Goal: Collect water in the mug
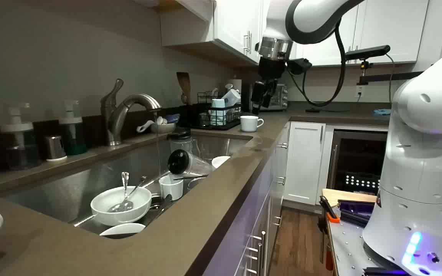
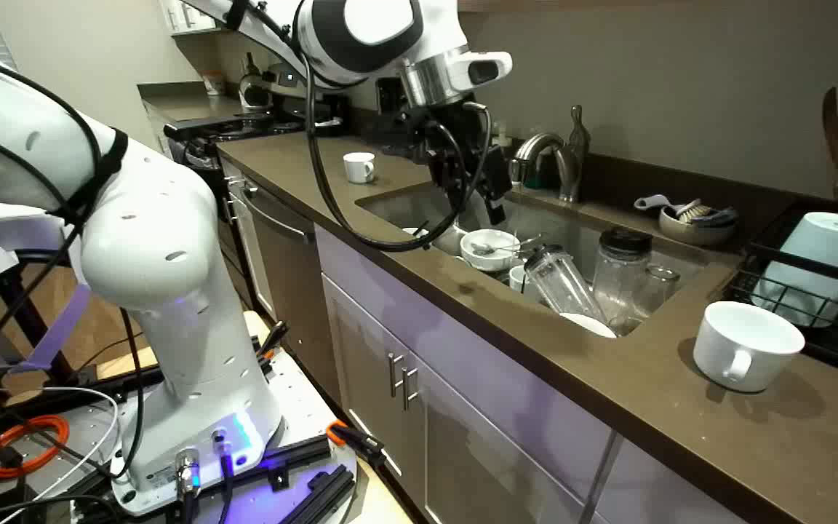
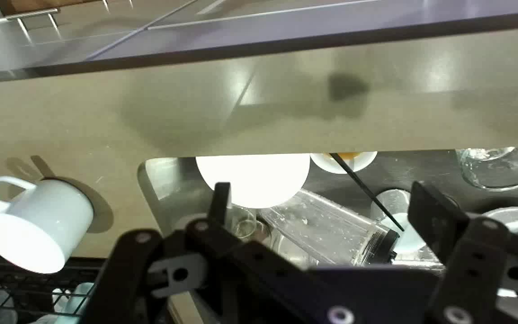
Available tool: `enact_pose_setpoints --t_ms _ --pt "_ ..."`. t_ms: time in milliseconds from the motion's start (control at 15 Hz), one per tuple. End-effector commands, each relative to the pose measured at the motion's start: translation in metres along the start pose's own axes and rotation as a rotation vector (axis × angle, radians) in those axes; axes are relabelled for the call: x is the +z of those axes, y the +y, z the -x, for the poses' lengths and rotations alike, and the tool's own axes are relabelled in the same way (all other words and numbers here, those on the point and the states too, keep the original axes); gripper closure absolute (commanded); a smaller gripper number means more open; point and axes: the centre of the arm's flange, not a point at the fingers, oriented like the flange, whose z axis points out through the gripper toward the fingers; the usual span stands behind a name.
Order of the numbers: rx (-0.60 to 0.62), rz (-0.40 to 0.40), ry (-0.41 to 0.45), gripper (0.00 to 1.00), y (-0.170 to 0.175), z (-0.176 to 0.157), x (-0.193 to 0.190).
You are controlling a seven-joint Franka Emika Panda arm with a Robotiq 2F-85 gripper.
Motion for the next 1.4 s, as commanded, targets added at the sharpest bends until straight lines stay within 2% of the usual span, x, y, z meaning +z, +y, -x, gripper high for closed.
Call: enact_pose_setpoints --t_ms 0,667,933,1333 --pt "0.0 0.0 0.0 0.0 0.0 0.0 0.0" --pt "0.004 0.0 0.0 0.0 0.004 -0.003 0.001" --pt "0.049 -0.003 -0.015 0.0 0.035 -0.025 0.005" --pt "0.113 -0.03 -0.02 0.0 0.103 -0.055 0.008"
